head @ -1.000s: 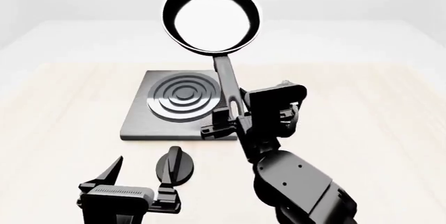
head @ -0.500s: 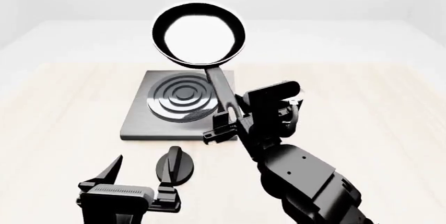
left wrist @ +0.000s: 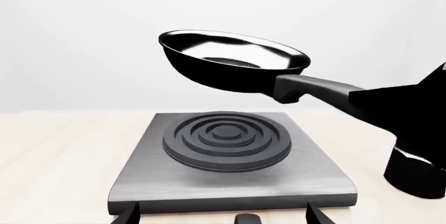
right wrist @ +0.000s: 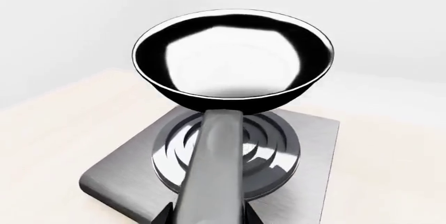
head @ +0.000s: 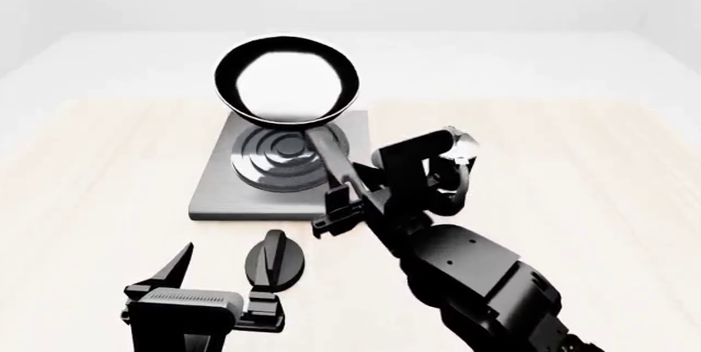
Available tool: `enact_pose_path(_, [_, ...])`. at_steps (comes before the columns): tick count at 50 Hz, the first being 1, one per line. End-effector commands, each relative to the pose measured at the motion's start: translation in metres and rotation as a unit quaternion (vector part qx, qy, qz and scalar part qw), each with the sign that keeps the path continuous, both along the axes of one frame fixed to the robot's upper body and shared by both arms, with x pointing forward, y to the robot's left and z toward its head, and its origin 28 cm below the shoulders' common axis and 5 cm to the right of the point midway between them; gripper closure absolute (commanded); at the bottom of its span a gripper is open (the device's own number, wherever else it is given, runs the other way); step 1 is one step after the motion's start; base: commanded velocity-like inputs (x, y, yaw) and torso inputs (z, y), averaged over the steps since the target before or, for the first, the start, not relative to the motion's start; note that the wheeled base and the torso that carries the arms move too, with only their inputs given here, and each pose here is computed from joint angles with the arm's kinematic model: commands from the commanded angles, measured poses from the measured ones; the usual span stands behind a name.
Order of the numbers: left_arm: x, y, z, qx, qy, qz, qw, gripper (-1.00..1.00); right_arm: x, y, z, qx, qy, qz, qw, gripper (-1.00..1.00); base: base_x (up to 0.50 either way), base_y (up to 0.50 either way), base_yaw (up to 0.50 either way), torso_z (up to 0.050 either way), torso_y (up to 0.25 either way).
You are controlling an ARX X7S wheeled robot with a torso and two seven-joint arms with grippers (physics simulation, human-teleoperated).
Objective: Put the frying pan on the stove.
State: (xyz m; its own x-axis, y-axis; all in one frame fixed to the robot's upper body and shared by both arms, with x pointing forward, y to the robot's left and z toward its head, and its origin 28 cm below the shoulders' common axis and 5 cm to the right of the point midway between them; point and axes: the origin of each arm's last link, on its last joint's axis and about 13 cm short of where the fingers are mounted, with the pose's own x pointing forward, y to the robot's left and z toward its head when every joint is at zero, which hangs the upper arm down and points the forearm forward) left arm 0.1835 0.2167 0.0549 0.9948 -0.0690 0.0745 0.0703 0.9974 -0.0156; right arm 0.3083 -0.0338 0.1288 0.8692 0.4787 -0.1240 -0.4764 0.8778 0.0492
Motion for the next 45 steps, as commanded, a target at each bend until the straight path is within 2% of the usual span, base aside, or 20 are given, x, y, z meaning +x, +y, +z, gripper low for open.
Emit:
enact_pose_path(1, [0.0, 0.0, -0.001, -0.001, 0.001, 0.002, 1.0, -1.0, 0.01, 0.003, 0.012, -0.014, -0.031, 0.005, 0.999, 1.0, 0.0, 0.0, 0.0, 0.0, 0.0])
enact_pose_path(15, [0.0, -0.002, 0.0, -0.006, -0.001, -0.005, 1.0, -1.0, 0.01, 0.008, 0.014, -0.07, -0.015, 0.005, 0.997, 1.0, 0.0, 0.0, 0.0, 0.001, 0.002])
enact_pose_path(32, [-0.003, 0.002, 0.0, -0.01, -0.005, -0.002, 1.0, -1.0, 0.015, 0.012, 0.029, -0.09, -0.02, 0.002, 0.996, 1.0, 0.0, 0.0, 0.0, 0.0, 0.002])
enact_pose_path(45, [-0.003, 0.002, -0.002, -0.011, -0.003, -0.002, 1.0, -1.0, 0.009, 0.006, 0.021, -0.092, -0.012, -0.005, 0.996, 1.0, 0.0, 0.0, 0.0, 0.001, 0.002])
